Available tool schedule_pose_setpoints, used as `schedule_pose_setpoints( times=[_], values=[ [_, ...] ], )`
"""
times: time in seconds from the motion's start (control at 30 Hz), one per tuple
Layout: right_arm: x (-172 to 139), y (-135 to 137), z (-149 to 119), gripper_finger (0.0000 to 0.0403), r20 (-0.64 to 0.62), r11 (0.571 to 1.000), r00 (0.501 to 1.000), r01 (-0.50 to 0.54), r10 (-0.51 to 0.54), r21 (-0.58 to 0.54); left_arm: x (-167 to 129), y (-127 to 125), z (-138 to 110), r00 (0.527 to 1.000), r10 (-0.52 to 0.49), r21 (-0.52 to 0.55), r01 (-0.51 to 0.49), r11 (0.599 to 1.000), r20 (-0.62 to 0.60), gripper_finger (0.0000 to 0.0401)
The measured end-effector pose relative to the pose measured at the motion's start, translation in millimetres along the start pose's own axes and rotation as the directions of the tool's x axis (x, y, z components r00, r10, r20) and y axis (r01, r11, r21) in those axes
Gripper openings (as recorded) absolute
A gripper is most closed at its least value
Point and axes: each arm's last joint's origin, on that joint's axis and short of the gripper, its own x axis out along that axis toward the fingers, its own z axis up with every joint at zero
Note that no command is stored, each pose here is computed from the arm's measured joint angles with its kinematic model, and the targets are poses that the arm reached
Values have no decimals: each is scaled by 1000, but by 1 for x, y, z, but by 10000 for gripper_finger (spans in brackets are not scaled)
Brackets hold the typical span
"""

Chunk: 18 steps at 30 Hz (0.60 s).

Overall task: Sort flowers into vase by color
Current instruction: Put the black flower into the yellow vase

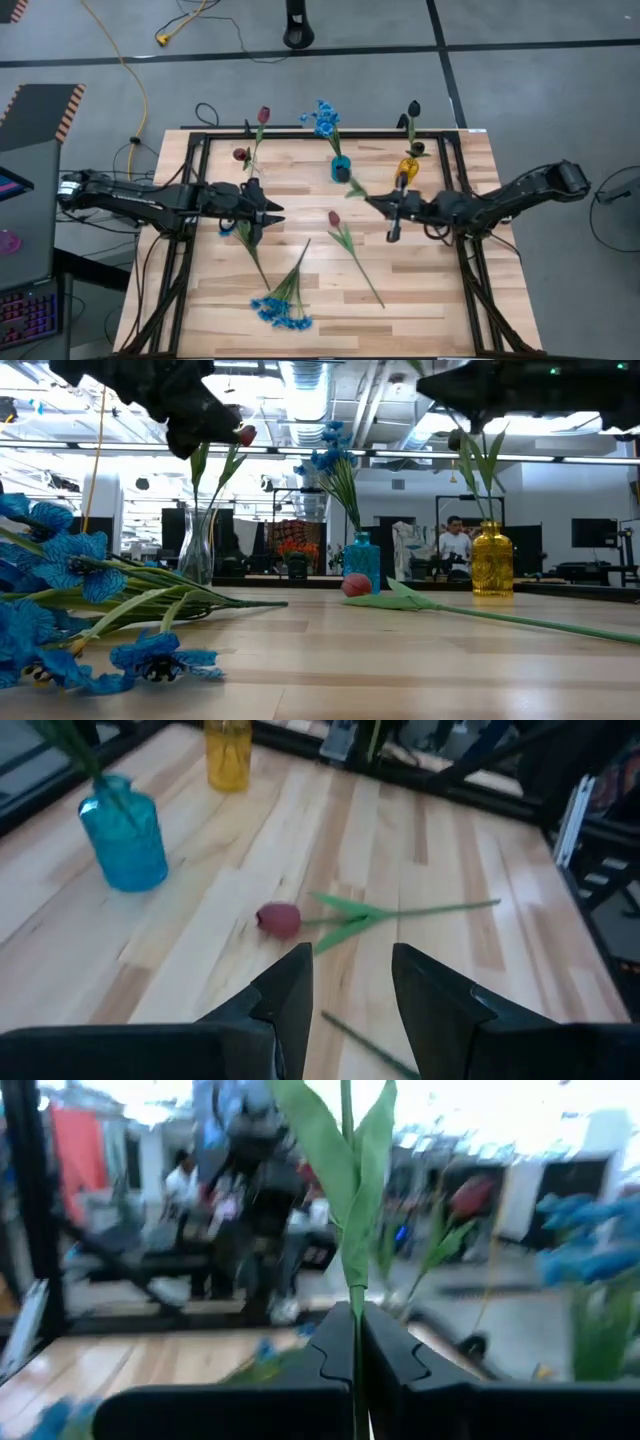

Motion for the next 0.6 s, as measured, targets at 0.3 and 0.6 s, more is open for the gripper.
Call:
schedule_pose_setpoints(
  times=[0.3,0.6],
  values=[
    [-19,-9,14,33,104,979,982,167,-156,-114,2,-1,2,999,-9,-5,9,1000,38,126],
    [-48,-26,48,33,225,938,939,302,-261,-171,2,-1,3,999,-11,-5,11,1000,47,126]
  ],
)
